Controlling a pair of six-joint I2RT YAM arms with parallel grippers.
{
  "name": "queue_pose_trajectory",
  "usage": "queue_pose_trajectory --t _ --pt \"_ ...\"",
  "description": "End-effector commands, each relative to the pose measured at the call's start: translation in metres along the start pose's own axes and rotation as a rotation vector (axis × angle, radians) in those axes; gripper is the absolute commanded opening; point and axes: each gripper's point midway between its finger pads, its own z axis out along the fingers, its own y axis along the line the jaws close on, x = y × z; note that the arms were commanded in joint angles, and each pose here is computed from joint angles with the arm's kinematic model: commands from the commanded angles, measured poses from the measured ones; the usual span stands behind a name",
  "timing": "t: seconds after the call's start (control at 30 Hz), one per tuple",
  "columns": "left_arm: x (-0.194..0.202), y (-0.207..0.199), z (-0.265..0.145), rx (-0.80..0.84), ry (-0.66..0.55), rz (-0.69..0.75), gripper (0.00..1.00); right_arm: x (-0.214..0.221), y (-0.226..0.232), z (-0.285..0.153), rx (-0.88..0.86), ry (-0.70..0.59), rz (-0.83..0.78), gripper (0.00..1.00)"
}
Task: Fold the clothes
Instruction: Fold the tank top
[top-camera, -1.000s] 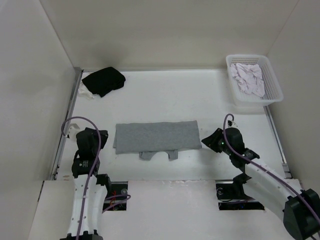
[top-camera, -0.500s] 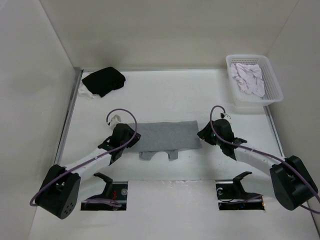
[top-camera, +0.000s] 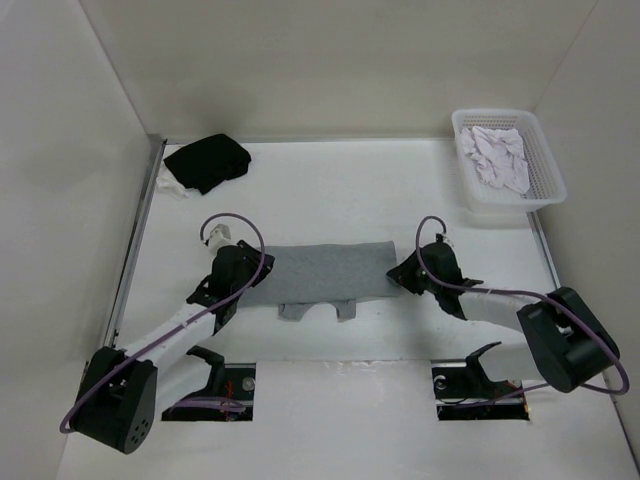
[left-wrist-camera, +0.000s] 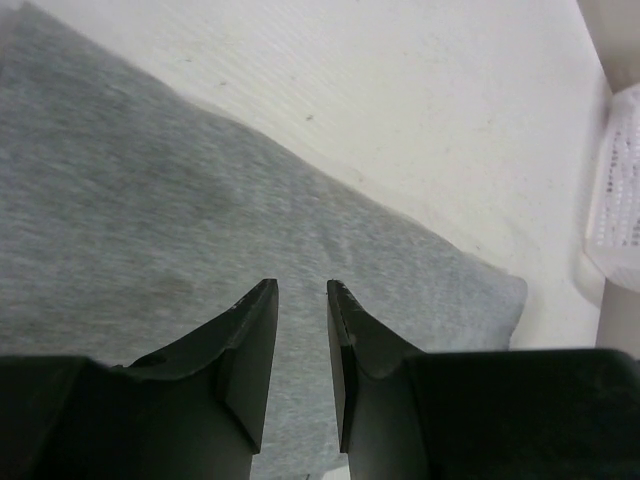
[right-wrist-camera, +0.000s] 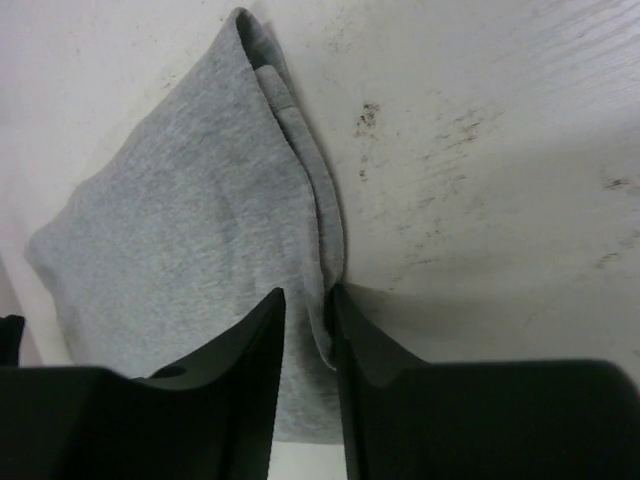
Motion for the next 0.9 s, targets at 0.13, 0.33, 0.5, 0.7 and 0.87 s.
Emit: queue_pose_trajectory --t 0.13,0.33,0.5,0.7,0.87 --pt "-0.004 -0.059 -0.007 0.191 -0.024 0.054 0.25 -0.003 0.004 -0.001 -0.077 -0.050 0.081 0.11" --pt "0.029 -0.073 -0.001 0.226 0.055 0.074 0.25 -0.025 0.016 -0.032 -0.172 -0.183 0.083 0.01" --pt "0.062 -0.093 -0.002 0.278 0.127 0.102 0.25 -0.044 0.023 -0.078 -0.213 -0.264 0.059 0.00" --pt "0.073 -0.113 -0.008 0.328 0.147 0.119 0.27 -0.071 0.052 -0.126 -0.214 -0.334 -0.038 0.00" --pt "0.049 -0.108 -0.016 0.335 0.095 0.090 0.29 -0.057 0.109 -0.121 -0.232 -0.251 -0.203 0.01"
